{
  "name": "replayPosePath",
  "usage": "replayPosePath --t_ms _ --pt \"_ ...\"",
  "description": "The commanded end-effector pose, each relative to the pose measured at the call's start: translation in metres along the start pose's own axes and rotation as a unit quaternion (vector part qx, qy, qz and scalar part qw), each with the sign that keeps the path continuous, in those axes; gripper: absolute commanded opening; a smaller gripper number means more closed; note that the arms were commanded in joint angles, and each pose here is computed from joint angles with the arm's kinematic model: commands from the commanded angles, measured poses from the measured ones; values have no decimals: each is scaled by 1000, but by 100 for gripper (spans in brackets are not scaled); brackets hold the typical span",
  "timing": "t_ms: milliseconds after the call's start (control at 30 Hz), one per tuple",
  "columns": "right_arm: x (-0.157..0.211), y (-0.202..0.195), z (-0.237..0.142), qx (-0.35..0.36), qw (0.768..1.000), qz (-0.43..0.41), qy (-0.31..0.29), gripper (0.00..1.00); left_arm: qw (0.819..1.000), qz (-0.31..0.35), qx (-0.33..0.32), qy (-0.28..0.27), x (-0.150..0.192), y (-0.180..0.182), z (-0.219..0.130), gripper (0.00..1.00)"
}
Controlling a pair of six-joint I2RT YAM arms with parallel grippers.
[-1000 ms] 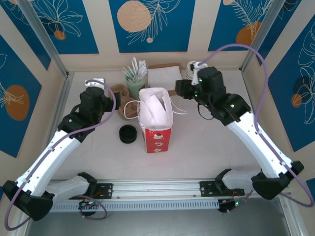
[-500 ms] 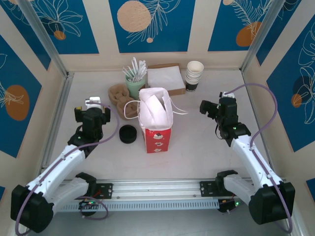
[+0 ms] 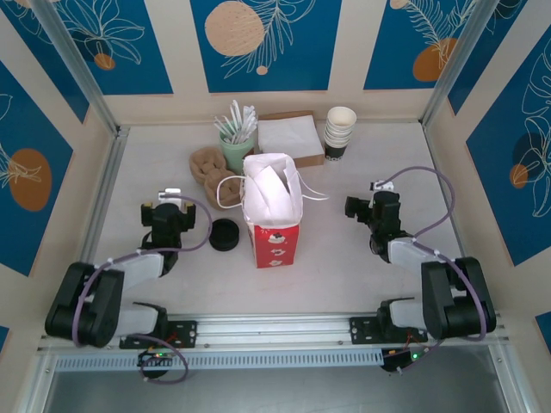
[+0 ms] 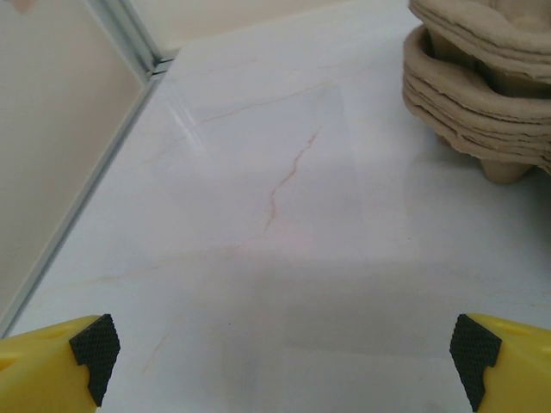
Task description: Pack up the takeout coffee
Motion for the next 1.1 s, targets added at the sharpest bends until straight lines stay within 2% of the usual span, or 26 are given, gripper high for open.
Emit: replayPosePath --t_ms 0,33,100,167,233,367,533,600,667,1067 --pt "-28 1 7 -14 996 -11 -85 99 997 -15 48 -55 -24 -7 9 100" --pt "-30 0 8 -10 996 -13 -86 99 996 -17 66 -64 -24 -12 12 100" --pt "-32 -2 8 -21 994 -12 -104 99 997 -13 66 -47 -20 -16 23 100" --pt "-29 -11 11 -26 995 12 -94 99 997 -13 68 -31 -16 -17 29 100" --pt "-23 -15 9 -50 994 22 -99 99 997 -30 60 -49 -13 -11 25 100" --pt "-20 -12 3 -71 991 13 -114 99 996 -38 69 -47 -7 -11 30 100" --pt "-8 -2 19 -111 986 -9 -126 99 995 -50 74 -36 -4 -8 34 100" --pt "-11 4 23 -114 989 -26 -94 99 995 -55 71 -33 -3 -6 36 100" --pt "-12 12 25 -117 987 -46 -97 99 995 -56 71 -36 -3 -5 35 100" --pt "-14 5 28 -130 988 -26 -79 99 995 -55 72 -35 -4 -6 36 100"
Point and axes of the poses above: each hand's point on the last joint's axis, 136 mm out from that joint toward the fingers, its own z axis out along the fingers, its own y axis along the line the jaws close on, x = y × z, the point moved 7 cm from there along -z, back along the fingers, and after that the axes turned 4 degrees about -z, right-handed, at the moved point
